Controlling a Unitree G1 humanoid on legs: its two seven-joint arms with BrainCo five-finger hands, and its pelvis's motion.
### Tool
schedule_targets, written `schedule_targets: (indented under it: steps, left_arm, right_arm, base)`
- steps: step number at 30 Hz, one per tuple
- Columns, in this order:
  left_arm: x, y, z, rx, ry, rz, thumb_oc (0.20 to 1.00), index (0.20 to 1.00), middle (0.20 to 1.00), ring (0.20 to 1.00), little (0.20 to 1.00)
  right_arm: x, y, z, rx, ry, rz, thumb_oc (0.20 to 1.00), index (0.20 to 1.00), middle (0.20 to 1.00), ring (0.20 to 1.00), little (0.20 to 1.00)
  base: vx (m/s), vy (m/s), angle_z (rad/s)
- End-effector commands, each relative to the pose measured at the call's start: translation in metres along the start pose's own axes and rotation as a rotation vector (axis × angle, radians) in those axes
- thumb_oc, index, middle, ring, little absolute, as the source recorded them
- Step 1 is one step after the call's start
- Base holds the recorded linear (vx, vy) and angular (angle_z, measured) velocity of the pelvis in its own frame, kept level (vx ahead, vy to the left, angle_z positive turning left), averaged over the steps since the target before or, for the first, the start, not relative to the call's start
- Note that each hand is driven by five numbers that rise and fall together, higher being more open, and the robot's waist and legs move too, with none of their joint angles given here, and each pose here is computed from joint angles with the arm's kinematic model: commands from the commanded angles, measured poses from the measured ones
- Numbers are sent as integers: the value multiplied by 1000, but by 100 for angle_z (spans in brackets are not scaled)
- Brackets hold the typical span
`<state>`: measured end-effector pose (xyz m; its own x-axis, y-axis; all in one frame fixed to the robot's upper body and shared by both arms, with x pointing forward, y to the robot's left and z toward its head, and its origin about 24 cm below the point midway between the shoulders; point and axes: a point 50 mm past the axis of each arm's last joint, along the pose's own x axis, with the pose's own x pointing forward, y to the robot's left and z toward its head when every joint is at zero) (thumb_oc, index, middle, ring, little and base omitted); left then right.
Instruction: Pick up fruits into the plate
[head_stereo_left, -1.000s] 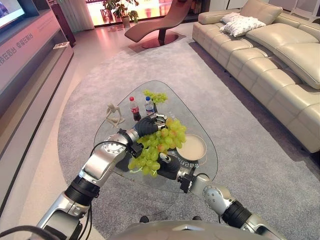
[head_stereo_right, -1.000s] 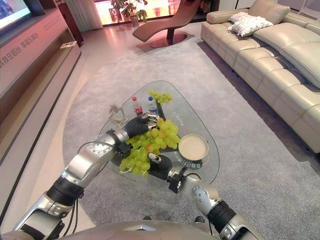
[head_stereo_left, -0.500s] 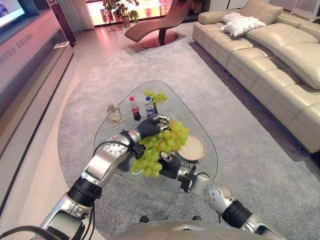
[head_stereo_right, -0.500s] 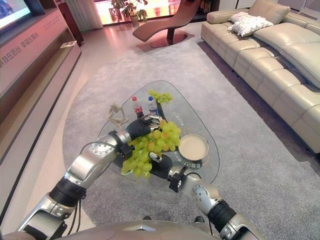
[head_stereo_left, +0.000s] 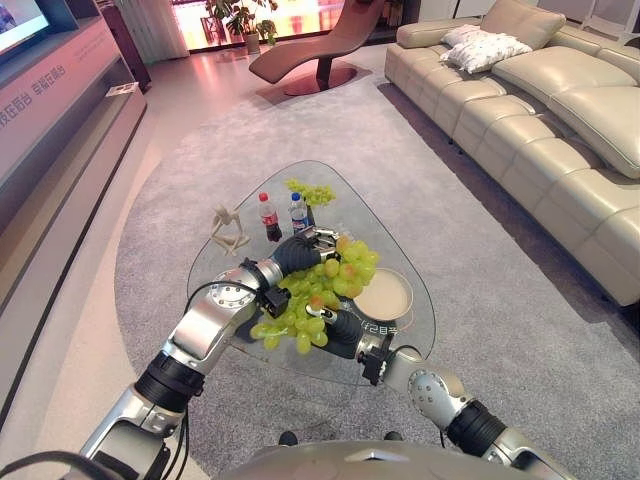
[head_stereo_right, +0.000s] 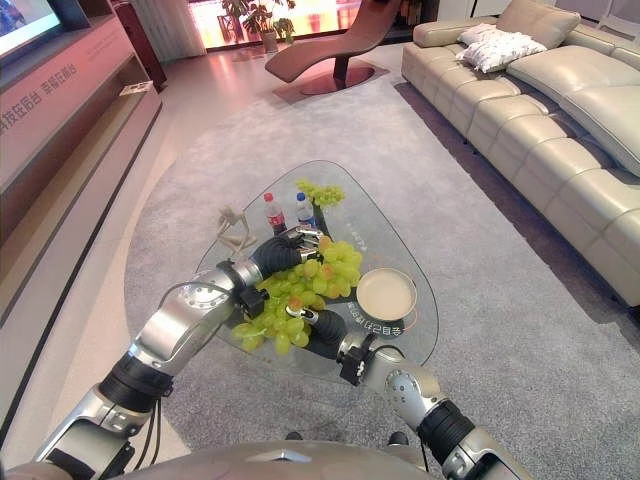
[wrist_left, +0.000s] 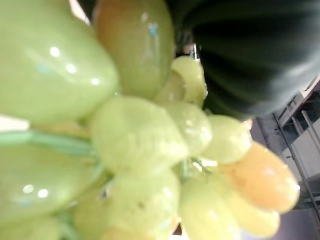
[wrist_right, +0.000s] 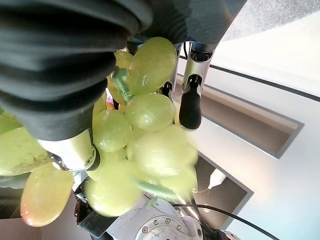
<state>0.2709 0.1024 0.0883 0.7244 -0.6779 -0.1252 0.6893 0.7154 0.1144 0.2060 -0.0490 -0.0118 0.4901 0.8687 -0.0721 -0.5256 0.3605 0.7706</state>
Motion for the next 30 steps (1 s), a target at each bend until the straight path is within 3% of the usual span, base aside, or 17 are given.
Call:
schedule_targets:
  steps: [1,13,14,15,16,23,30]
  left_arm:
    - [5,-1,14,9,-59,-46,200,200,200,200,200]
    - [3,3,10,-14,-51,-12,200,200,200,200,200]
    - [2,3,10,-18,-51,-7,338,338,338,338,338]
    - [2,4,9,-21,-49,0,758,758,758,758,758]
    - [1,5,7,-29,-49,17,1000,1000,1000,1000,1000]
    - [-10,17,0,-45,-60,131,1000,1000,1000,1000,1000]
    - [-45,39,-38,-119,21,336,1000,1000,1000,1000,1000]
  right_arm:
    - [35,50,56,-31,-246,300,200,200,200,200,200]
    - [32,44,56,-36,-255,269,200,200,200,200,200]
    - [31,43,55,-38,-255,262,200,200,200,200,200]
    - [31,42,55,-42,-256,252,200,200,200,200,200]
    - [29,39,55,-50,-256,235,200,200,200,200,200]
    - [16,23,50,-99,-259,131,200,200,200,200,200]
    - [-24,-11,38,-142,-247,-37,200,200,200,200,200]
  base:
    - [0,0,0]
    - [0,0,0]
    - [0,0,0]
    - [0,0,0]
    - [0,0,0]
    - [0,0,0]
    - [-19,10,-2]
